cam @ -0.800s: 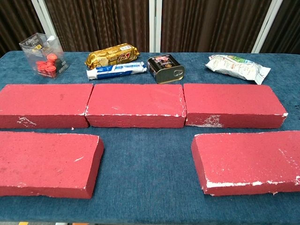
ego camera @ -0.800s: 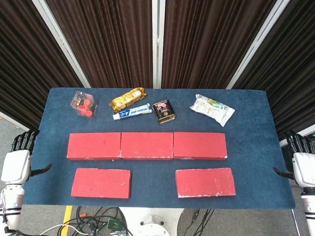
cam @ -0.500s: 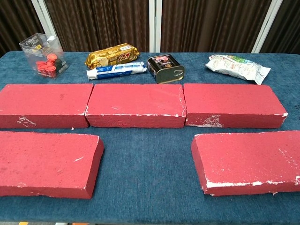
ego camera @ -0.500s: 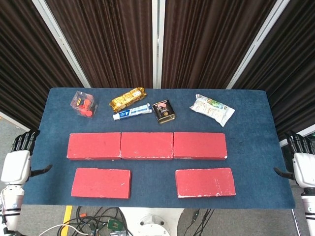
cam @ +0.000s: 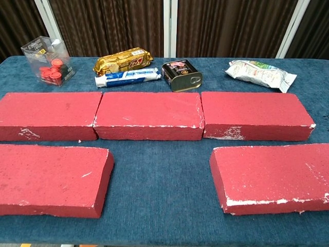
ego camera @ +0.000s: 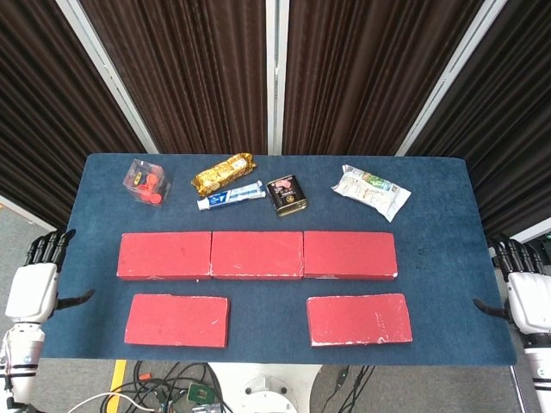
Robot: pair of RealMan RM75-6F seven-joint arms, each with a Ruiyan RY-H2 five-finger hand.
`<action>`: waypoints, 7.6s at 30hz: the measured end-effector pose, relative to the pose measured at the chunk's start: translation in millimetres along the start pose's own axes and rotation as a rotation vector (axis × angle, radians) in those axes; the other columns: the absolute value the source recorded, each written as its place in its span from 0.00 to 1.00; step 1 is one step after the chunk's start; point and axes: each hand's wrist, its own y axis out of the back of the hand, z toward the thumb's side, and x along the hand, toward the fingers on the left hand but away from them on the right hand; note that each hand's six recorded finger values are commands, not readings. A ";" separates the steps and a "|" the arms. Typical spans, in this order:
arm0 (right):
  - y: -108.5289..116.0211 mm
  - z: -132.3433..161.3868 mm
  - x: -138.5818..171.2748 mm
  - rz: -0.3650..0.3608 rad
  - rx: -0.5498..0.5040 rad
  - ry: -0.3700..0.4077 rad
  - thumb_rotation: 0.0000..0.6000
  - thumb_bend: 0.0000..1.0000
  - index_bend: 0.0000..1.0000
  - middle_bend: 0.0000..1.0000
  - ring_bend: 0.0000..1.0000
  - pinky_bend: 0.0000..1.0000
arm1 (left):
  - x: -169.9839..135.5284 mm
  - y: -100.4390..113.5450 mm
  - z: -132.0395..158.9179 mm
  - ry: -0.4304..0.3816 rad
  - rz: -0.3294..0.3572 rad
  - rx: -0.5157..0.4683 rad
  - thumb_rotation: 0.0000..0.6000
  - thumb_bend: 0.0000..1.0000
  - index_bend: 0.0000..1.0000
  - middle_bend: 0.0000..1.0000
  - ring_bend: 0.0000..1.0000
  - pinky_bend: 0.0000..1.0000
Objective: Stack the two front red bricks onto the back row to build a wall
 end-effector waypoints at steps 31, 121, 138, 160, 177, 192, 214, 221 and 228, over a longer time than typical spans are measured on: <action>-108.5 130.4 34.1 0.428 0.103 0.275 1.00 0.00 0.00 0.00 0.00 0.00 | -6.7 -28.1 9.6 -0.060 -0.074 0.007 1.00 0.07 0.06 0.00 0.00 0.02; -152.6 185.7 4.9 0.501 -0.033 0.321 1.00 0.05 0.00 0.14 0.11 0.28 | -8.4 -20.8 -14.5 -0.018 -0.093 -0.016 1.00 0.07 0.06 0.00 0.00 0.02; -88.9 223.0 -13.1 0.345 -0.048 0.448 1.00 0.06 0.00 0.14 0.11 0.28 | -9.1 -15.8 -17.0 -0.014 -0.091 -0.022 1.00 0.06 0.06 0.00 0.00 0.02; -71.7 316.9 -126.1 0.335 0.002 0.459 1.00 0.06 0.00 0.14 0.11 0.24 | -6.3 -20.3 -22.5 0.002 -0.129 -0.034 1.00 0.07 0.06 0.00 0.00 0.02; -111.3 334.5 -139.1 0.419 0.026 0.397 1.00 0.07 0.00 0.14 0.11 0.23 | -5.7 -19.9 -28.7 0.011 -0.129 -0.046 1.00 0.06 0.06 0.00 0.00 0.02; -117.7 334.0 -136.8 0.421 0.007 0.362 1.00 0.07 0.00 0.14 0.11 0.22 | -4.7 -20.5 -32.0 0.018 -0.133 -0.050 1.00 0.07 0.06 0.00 0.00 0.02; -118.7 334.0 -137.3 0.421 0.003 0.344 1.00 0.07 0.00 0.15 0.11 0.22 | -4.3 -20.9 -32.4 0.018 -0.136 -0.041 1.00 0.07 0.06 0.00 0.00 0.02; -119.6 334.1 -136.2 0.420 0.005 0.344 1.00 0.07 0.00 0.15 0.11 0.22 | -4.8 -20.9 -33.1 0.021 -0.137 -0.043 1.00 0.06 0.06 0.00 0.00 0.02; -123.1 334.9 -136.4 0.425 0.010 0.342 1.00 0.07 0.00 0.15 0.11 0.22 | -5.3 -21.4 -34.3 0.023 -0.138 -0.043 1.00 0.07 0.06 0.00 0.00 0.02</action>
